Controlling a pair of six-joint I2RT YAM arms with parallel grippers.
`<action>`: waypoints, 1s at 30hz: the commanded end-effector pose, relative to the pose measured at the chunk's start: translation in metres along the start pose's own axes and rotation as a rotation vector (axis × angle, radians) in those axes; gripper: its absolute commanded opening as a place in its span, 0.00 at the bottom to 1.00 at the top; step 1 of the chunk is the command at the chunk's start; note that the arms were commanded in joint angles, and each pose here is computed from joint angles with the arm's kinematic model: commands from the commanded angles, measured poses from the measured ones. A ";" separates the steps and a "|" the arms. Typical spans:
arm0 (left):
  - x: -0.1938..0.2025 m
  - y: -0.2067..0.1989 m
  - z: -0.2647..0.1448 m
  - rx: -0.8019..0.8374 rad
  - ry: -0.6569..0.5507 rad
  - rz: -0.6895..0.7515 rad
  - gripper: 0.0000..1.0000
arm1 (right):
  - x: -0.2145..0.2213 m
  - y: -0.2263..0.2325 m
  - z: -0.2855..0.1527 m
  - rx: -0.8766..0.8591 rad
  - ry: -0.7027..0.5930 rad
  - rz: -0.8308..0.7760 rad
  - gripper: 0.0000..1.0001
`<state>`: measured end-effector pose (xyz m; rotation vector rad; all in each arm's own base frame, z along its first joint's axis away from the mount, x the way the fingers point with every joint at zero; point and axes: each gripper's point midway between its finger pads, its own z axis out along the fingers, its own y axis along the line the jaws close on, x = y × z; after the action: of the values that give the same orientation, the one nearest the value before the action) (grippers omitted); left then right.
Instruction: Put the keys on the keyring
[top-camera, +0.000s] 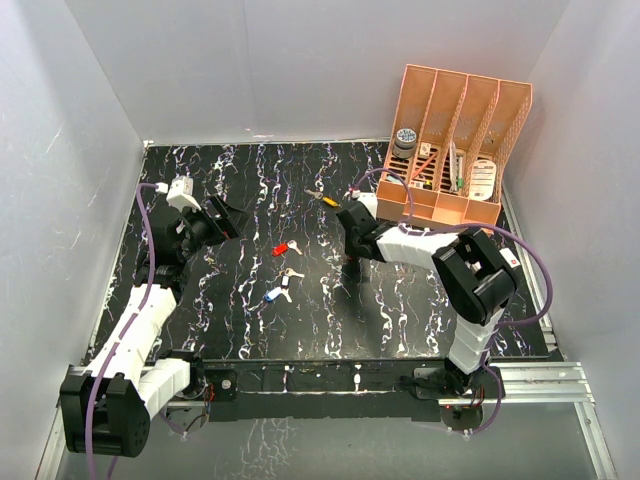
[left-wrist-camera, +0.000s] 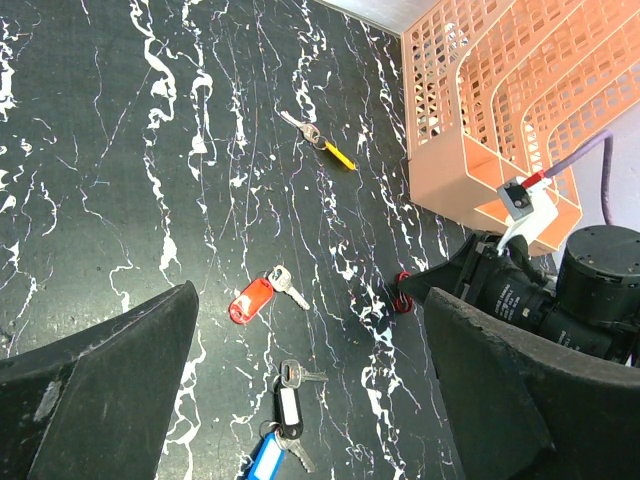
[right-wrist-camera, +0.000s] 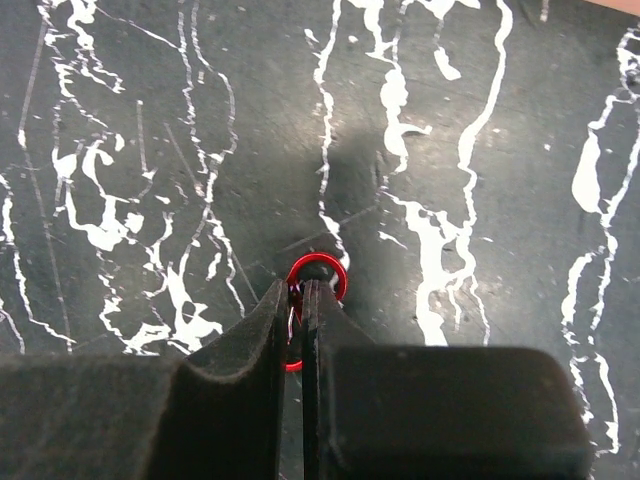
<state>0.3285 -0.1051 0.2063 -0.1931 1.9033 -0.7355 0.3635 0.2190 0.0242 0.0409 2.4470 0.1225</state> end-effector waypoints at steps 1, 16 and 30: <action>-0.016 -0.014 -0.003 0.036 -0.035 0.022 0.94 | -0.004 -0.021 -0.009 0.070 -0.050 -0.040 0.00; -0.011 -0.018 0.001 0.077 -0.018 0.007 0.88 | -0.073 -0.023 -0.068 -0.016 -0.407 0.054 0.00; 0.016 -0.034 0.025 0.100 0.069 0.022 0.82 | -0.108 -0.013 -0.103 -0.107 -0.566 0.034 0.00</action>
<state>0.3320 -0.1353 0.1906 -0.1318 1.9529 -0.8245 0.3687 0.1847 0.1392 0.0546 1.9696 0.1902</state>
